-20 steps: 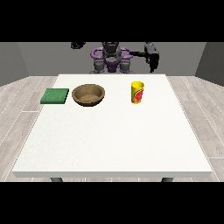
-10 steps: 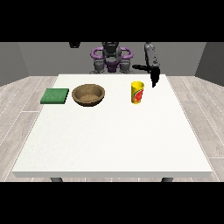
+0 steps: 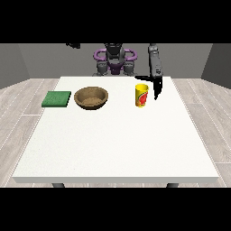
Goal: Pick the cup and pour the ball into the bowl, then pick the bowl and place it on the pad
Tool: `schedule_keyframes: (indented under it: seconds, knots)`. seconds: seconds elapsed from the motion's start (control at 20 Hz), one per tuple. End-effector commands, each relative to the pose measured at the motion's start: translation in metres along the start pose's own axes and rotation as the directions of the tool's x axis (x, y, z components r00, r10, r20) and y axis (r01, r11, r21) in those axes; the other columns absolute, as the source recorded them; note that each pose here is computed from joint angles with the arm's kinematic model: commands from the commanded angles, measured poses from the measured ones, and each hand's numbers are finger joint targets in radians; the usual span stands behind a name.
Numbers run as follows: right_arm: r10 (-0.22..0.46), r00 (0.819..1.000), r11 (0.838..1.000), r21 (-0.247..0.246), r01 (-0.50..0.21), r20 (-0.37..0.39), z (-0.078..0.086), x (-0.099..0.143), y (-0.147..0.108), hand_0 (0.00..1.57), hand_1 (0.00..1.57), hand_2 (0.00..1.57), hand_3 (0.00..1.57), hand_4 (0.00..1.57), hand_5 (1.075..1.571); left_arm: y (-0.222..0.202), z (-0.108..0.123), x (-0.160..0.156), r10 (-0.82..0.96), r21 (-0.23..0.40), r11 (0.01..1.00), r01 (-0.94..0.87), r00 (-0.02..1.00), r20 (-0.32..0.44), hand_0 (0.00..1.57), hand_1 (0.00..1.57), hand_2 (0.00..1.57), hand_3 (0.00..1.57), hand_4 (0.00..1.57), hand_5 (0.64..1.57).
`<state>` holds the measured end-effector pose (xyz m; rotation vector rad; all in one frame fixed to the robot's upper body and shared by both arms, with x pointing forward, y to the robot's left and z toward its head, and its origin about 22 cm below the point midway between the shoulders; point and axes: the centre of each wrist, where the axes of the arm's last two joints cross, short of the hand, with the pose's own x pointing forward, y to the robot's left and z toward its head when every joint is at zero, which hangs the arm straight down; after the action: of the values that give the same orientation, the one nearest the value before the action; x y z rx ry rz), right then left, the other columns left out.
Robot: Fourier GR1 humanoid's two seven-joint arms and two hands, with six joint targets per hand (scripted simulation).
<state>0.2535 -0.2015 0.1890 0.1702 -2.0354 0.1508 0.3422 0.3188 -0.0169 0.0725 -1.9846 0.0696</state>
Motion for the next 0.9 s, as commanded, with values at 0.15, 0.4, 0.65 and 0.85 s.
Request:
schedule_keyframes:
  seconds: [0.15, 0.4, 0.65, 0.85]
  knots:
    - [0.029, 0.999, 1.000, 0.001, -0.030, 0.028, 0.006, 0.015, -0.022, 0.00, 0.00, 0.00, 0.00, 0.00, 1.567, -0.006, 0.001, -0.020, 0.010, 0.010, 1.000, -0.010, 1.000, -0.007, 0.00, 0.00, 0.00, 0.00, 0.00, 1.429]
    - [0.021, 0.993, 0.999, 0.026, -0.025, 0.118, 0.023, 0.035, -0.021, 0.00, 0.00, 0.00, 0.00, 0.00, 1.567, 0.015, -0.005, -0.020, -0.029, 0.086, 0.996, 0.024, 0.998, 0.051, 0.00, 0.00, 0.00, 0.00, 0.00, 1.418]
    - [0.018, 0.992, 0.998, 0.064, -0.026, 0.122, 0.021, 0.053, -0.035, 0.00, 0.00, 0.00, 0.00, 0.00, 1.562, 0.035, 0.013, -0.022, -0.293, 0.129, 0.951, 0.280, 0.951, 0.100, 1.32, 1.32, 1.57, 1.57, 0.96, 1.530]
    - [0.016, 0.991, 0.998, 0.062, -0.024, 0.130, 0.022, 0.053, -0.047, 0.00, 0.00, 0.00, 0.00, 0.00, 1.562, 0.006, 0.020, -0.037, -0.345, 0.110, 0.936, 0.335, 0.935, 0.080, 1.32, 1.32, 1.57, 1.57, 1.06, 1.486]
